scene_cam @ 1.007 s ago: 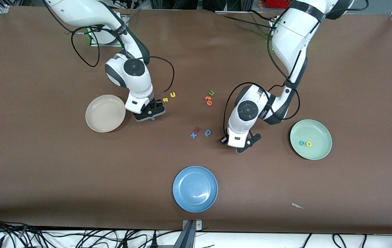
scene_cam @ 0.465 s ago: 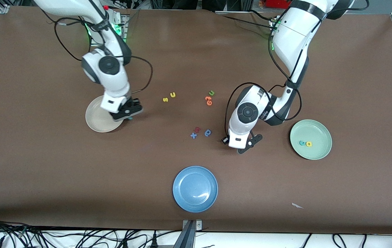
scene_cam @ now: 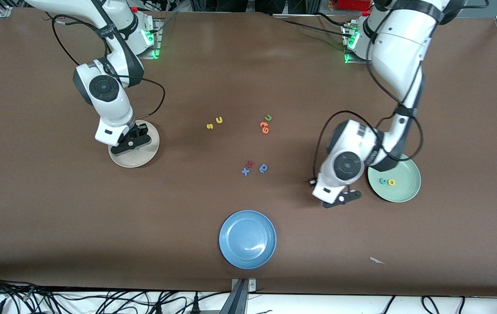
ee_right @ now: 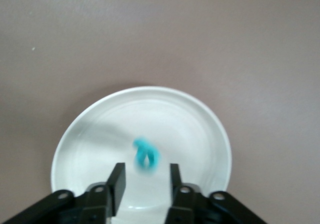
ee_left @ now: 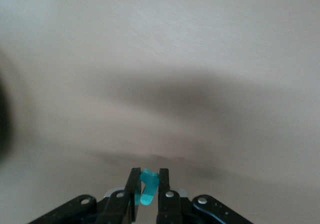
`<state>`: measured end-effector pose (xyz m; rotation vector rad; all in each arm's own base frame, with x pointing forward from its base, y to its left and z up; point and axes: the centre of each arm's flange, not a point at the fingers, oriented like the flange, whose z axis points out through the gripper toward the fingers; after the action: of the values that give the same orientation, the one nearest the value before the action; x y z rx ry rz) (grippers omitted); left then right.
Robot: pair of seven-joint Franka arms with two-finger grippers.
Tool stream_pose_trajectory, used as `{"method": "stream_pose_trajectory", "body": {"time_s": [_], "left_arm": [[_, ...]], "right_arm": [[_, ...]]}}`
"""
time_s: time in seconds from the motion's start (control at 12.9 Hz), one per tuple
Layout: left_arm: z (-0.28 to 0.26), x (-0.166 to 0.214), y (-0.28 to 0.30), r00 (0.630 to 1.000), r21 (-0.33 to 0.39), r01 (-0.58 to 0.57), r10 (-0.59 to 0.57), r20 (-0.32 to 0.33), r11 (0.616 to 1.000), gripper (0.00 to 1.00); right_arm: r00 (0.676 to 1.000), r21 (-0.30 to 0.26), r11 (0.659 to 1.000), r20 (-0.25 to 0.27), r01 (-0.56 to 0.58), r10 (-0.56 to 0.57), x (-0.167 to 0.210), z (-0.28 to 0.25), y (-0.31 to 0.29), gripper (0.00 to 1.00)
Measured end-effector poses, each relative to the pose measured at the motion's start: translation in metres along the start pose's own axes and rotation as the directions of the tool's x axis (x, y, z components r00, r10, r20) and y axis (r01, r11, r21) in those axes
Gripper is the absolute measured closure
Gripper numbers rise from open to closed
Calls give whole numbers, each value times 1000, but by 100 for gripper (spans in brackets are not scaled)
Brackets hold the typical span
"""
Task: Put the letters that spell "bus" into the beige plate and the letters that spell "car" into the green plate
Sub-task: 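Drop the r on the green plate while the right drops d on cream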
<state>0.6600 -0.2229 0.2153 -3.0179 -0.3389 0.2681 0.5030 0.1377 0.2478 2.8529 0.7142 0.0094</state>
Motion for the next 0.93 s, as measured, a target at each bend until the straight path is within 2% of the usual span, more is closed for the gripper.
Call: {"method": "stream_pose_trajectory", "body": {"time_s": [0.15,0.23,0.54,0.7,0.77,0.93], "left_arm": [[-4,24,-56,987,-1,-152,152,42,988,82],[-8,35,-82,976,-11,-213,213,50,977,82],[-11,62,-169,904,-40,-420,422,70,907,81],[-7,67,-193,854,24,-514,510,100,857,78],[-7,67,-196,839,39,-539,532,112,841,67],[-8,67,-198,844,38,-530,524,111,847,48]], "right_arm": [[1000,13,1000,12,-7,7,-4,4,-4,29],[1000,28,999,17,-24,23,-4,4,-5,22],[987,137,977,29,-162,160,5,-12,-61,22],[975,171,960,21,-223,222,11,-18,-106,22],[969,188,951,10,-246,249,13,-19,-129,22],[957,233,931,-1,-283,291,14,-12,-171,22]]}}
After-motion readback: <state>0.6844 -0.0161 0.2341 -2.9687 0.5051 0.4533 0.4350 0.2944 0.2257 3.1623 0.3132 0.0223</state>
